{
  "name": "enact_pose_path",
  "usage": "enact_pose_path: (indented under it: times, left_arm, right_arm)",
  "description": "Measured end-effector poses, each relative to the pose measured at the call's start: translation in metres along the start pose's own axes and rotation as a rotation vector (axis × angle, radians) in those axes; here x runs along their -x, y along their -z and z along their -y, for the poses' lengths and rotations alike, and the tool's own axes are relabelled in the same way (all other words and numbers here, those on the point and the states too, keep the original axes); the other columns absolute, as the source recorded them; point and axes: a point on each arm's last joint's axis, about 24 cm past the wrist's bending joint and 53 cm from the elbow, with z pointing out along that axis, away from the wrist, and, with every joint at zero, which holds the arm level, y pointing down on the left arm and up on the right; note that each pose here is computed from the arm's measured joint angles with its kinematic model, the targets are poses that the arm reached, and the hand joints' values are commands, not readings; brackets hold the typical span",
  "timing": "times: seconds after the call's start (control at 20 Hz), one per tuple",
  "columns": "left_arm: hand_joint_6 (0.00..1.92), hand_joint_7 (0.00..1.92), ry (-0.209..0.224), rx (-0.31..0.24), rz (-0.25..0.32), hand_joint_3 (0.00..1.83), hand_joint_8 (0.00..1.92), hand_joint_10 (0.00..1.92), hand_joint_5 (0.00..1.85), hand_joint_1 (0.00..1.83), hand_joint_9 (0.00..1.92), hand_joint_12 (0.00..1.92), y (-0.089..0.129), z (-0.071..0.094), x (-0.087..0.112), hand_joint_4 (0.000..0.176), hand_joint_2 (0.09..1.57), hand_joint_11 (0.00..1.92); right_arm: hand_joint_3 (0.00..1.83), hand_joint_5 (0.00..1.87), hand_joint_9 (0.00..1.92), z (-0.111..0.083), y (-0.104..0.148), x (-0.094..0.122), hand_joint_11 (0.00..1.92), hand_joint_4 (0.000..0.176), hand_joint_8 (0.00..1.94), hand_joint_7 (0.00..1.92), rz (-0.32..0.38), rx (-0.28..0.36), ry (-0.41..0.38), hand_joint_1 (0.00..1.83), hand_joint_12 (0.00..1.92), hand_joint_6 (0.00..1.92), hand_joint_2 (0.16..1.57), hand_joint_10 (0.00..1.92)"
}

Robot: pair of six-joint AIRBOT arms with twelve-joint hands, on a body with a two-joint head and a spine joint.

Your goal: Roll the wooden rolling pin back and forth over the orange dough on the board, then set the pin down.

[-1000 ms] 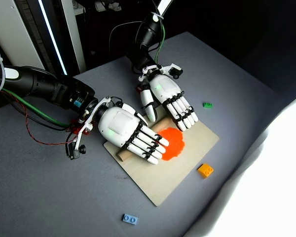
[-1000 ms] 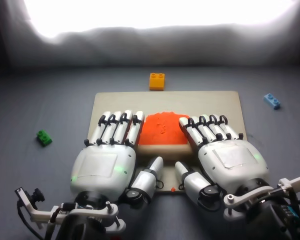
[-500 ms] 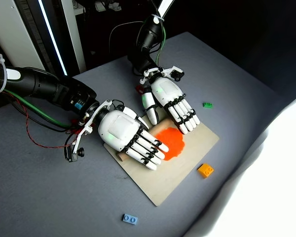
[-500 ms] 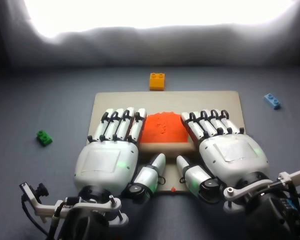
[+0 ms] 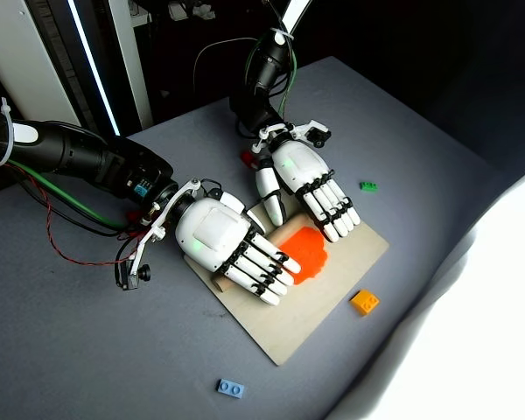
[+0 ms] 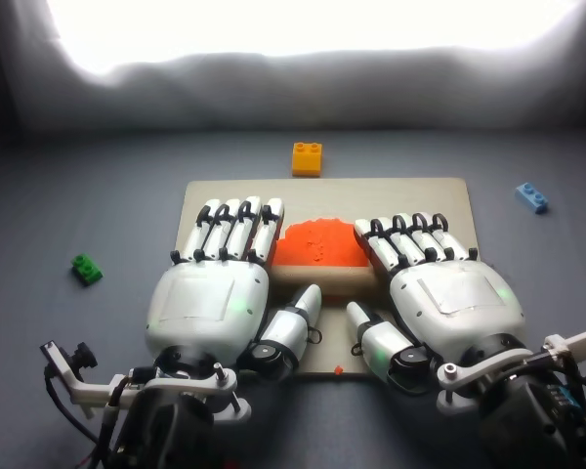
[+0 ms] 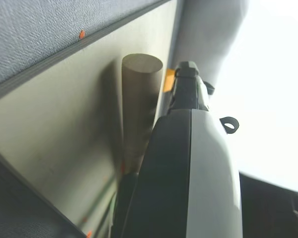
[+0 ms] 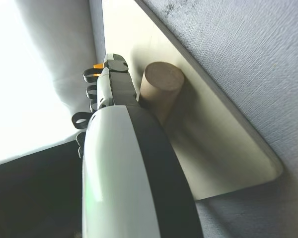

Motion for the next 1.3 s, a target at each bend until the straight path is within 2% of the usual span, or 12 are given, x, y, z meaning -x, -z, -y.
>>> enact_pose_path:
  times: [0.25, 0.55, 0.9, 1.3]
  left_arm:
    - [0.00, 0.00, -0.004, -0.002, 0.004, 0.00, 0.00, 0.00, 0.00, 0.00, 0.00, 0.00, -0.009, -0.001, 0.003, 0.000, 1.49, 0.00]
    - [0.00, 0.00, 0.004, 0.004, -0.010, 0.00, 0.00, 0.00, 0.00, 0.00, 0.00, 0.00, -0.010, -0.001, -0.003, 0.000, 1.49, 0.00]
    - [0.00, 0.00, 0.009, 0.005, 0.001, 0.00, 0.00, 0.00, 0.00, 0.00, 0.00, 0.00, -0.014, -0.002, 0.001, 0.000, 1.49, 0.00]
    - [0.00, 0.00, 0.019, 0.004, 0.004, 0.00, 0.00, 0.00, 0.00, 0.00, 0.00, 0.00, -0.022, 0.000, 0.000, 0.000, 1.49, 0.00]
  right_arm:
    - [0.08, 0.04, 0.00, 0.001, -0.003, 0.001, 0.00, 0.000, 0.00, 0.04, 0.006, -0.002, -0.023, 0.00, 0.00, 0.00, 1.57, 0.00]
    - [0.13, 0.06, 0.02, -0.003, -0.007, 0.000, 0.01, 0.000, 0.00, 0.06, 0.027, 0.005, -0.035, 0.00, 0.00, 0.00, 1.57, 0.01]
    - [0.14, 0.04, 0.00, -0.002, -0.014, 0.011, 0.00, 0.000, 0.00, 0.04, 0.065, 0.008, -0.022, 0.00, 0.00, 0.00, 1.57, 0.00]
    - [0.13, 0.06, 0.02, 0.006, -0.022, 0.013, 0.00, 0.000, 0.01, 0.06, 0.082, -0.003, -0.018, 0.00, 0.00, 0.01, 1.57, 0.01]
